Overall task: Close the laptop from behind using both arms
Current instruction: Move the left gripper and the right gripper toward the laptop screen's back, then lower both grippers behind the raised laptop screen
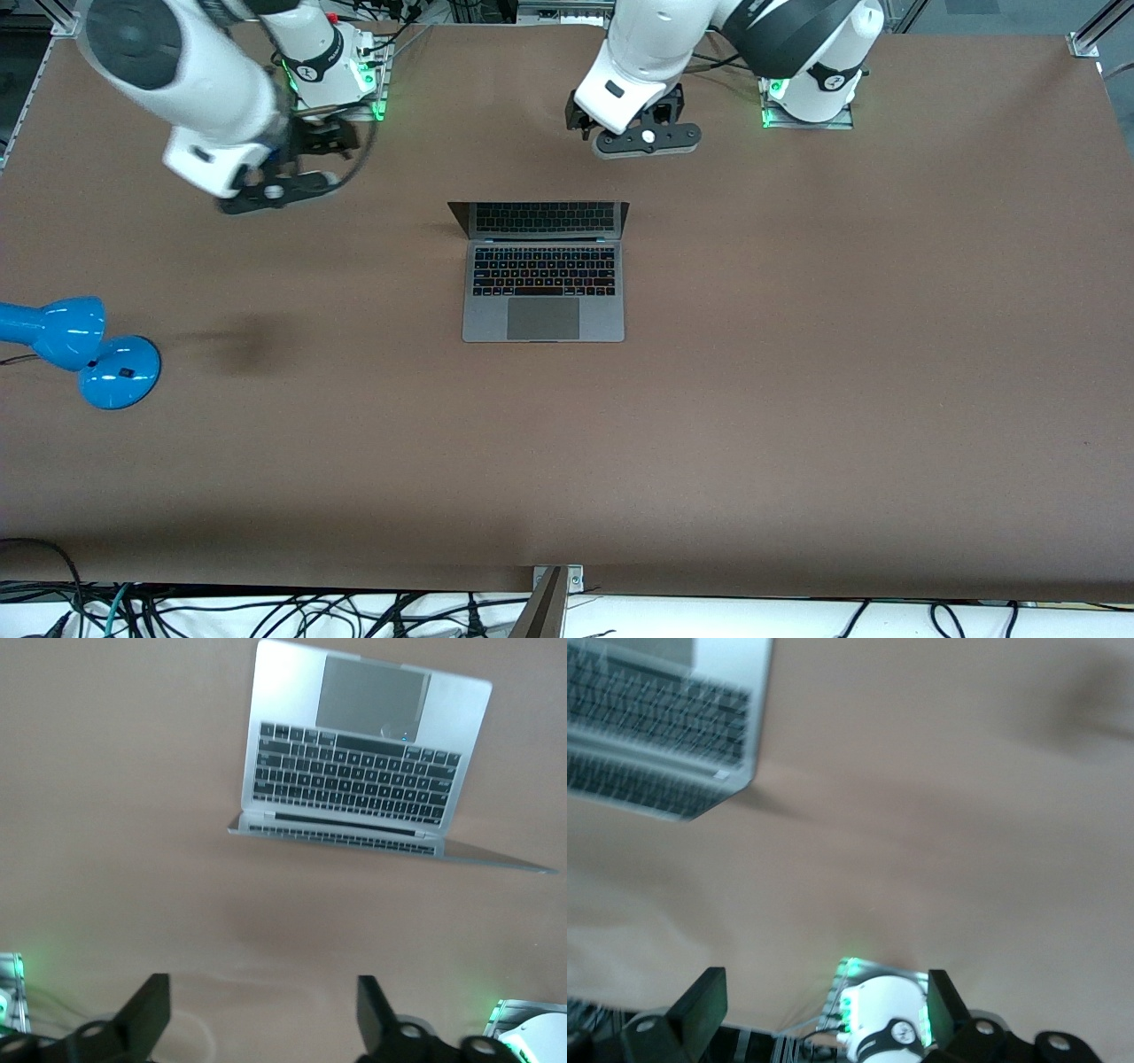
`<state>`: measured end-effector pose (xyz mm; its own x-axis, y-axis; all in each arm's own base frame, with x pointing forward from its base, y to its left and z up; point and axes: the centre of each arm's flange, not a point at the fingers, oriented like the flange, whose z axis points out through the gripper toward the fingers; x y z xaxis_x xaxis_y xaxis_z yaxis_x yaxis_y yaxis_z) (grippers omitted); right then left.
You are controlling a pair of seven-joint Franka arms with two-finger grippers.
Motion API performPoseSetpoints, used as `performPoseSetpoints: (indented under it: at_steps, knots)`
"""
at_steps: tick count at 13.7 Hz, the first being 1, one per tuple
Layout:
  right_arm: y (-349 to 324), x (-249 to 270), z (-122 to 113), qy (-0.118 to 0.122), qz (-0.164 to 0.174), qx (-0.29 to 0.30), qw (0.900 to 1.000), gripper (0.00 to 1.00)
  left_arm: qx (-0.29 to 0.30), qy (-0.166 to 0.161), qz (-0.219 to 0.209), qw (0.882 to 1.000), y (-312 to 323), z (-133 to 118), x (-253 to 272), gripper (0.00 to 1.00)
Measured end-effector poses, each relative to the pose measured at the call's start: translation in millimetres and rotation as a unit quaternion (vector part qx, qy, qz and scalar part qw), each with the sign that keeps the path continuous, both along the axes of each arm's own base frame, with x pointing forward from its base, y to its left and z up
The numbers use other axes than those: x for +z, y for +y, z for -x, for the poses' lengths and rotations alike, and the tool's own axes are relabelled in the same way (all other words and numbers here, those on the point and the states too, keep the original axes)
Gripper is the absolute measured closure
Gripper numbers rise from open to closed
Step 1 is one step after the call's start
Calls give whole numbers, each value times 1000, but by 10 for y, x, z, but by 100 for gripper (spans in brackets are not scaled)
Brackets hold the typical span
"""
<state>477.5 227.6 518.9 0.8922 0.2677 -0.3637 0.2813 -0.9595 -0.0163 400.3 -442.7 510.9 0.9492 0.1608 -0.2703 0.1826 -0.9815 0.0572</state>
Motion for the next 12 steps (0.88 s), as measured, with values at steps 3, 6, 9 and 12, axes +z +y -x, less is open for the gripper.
performPoseSetpoints:
  at_steps: [3,6,9,12]
  knots:
    - [289,-415,40,37,-24,18,999,7,3,30,-11,999,-146,79,-265,30]
    - [534,-716,29,58,-42,37,997,42,16,48,-15,999,-114,-19,-422,64]
    - [813,-955,67,65,-52,45,996,77,20,65,-18,998,-93,-93,-583,94]
    - [1022,-1194,84,71,-54,33,995,99,24,84,-19,996,-70,-177,-784,99]
